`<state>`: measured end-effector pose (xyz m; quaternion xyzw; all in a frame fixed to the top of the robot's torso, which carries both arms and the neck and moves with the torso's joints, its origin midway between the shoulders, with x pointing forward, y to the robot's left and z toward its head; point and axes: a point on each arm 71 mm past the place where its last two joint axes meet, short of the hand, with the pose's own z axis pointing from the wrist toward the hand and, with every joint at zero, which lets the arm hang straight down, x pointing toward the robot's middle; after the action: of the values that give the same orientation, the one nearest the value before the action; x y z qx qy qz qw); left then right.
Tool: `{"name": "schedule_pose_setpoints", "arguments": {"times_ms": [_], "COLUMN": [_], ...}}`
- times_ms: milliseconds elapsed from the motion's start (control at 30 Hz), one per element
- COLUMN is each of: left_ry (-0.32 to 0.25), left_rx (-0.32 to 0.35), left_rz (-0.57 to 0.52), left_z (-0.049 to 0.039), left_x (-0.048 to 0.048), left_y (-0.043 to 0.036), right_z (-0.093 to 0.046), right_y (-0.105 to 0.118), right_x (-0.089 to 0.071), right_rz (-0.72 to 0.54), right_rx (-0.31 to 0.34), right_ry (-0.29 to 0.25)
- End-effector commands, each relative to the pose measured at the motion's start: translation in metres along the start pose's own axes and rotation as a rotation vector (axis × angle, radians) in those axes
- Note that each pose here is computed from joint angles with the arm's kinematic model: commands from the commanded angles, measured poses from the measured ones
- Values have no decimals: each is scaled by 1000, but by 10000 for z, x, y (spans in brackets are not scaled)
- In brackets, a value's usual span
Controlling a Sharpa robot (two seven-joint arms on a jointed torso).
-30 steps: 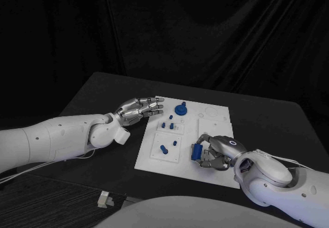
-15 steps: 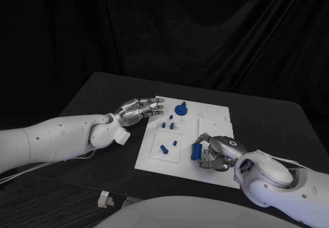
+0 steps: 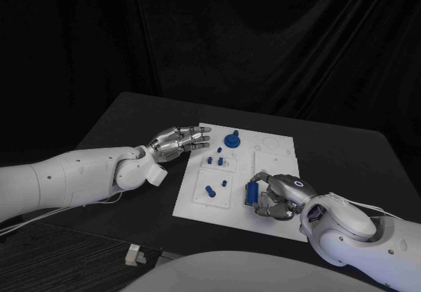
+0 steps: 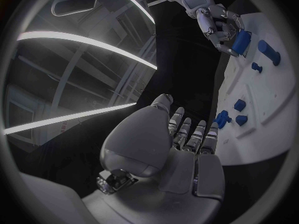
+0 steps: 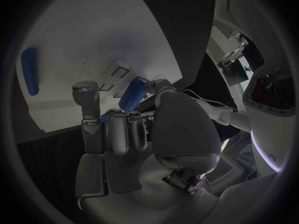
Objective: Assemble the parts on the task board
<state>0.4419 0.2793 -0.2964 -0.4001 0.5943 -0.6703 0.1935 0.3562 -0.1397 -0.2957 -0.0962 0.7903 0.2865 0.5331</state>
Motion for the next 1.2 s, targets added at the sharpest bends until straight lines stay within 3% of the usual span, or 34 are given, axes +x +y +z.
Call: {"name": "schedule_pose_setpoints", "arguments": {"times_ms": [33, 900, 1200], "left_ry": [15, 15, 15], "left_rx": [6, 3, 1], "left_rz": [-13, -16, -16], "left_z": [5, -3, -3], "left_x": [20, 17, 18], "left_y": [5, 19, 24], "right_z": [-12, -62, -62], "right_y": [7, 40, -5], "right_x": [2, 25, 41], "right_rz": [8, 15, 8], "right_rx": [0, 9, 41], "right_ry": [-7, 10, 24]}}
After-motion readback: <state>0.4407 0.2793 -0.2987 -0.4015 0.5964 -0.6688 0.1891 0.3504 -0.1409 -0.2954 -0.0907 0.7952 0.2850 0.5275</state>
